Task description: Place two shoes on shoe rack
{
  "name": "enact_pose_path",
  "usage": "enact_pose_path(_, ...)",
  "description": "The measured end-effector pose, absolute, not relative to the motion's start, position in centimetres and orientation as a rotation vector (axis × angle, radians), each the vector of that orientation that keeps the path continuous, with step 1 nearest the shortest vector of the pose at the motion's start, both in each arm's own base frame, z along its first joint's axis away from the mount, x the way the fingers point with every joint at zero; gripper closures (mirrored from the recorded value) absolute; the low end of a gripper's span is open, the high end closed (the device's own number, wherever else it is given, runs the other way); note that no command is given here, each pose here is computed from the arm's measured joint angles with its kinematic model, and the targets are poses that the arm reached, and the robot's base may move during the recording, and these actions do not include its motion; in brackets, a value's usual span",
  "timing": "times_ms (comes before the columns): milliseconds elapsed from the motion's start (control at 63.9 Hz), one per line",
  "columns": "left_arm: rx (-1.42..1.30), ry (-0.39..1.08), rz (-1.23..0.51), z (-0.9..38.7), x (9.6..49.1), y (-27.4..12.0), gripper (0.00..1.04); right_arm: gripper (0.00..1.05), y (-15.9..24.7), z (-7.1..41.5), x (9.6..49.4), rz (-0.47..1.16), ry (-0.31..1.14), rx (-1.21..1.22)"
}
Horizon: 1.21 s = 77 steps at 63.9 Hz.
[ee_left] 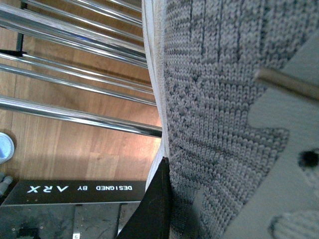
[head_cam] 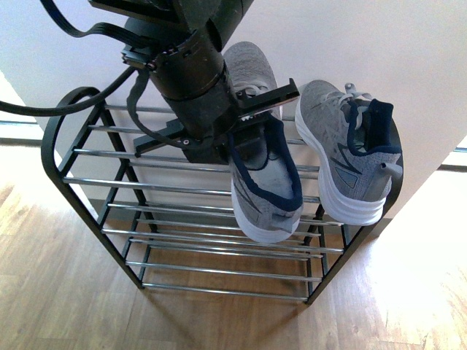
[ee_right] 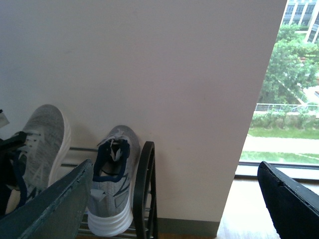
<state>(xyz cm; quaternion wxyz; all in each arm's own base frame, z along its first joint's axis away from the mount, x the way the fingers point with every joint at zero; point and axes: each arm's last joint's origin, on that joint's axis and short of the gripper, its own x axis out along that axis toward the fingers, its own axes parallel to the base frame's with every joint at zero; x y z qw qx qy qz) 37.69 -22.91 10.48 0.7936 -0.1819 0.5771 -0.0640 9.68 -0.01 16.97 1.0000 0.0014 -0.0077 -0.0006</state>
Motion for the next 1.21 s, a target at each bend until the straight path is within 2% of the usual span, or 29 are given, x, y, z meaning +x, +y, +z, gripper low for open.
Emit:
enact_pose_path(282,-0.403,1.296,-0.154,8.3,39.8,-25.0,1.00,0.09,0.0,17.0,9.7,-0.001,-0.015,0.003)
enact_pose_path(877,-0.388,1.315,-0.170,8.6,42.5,-26.3,0.99,0.09,0.0,17.0,9.7,-0.001,-0.015,0.003)
enact_pose_path(1206,-0.435,1.287,-0.194,8.9,43.1,-26.0,0.46,0.09,0.0,17.0,9.7,-0.001,-0.015,0.003)
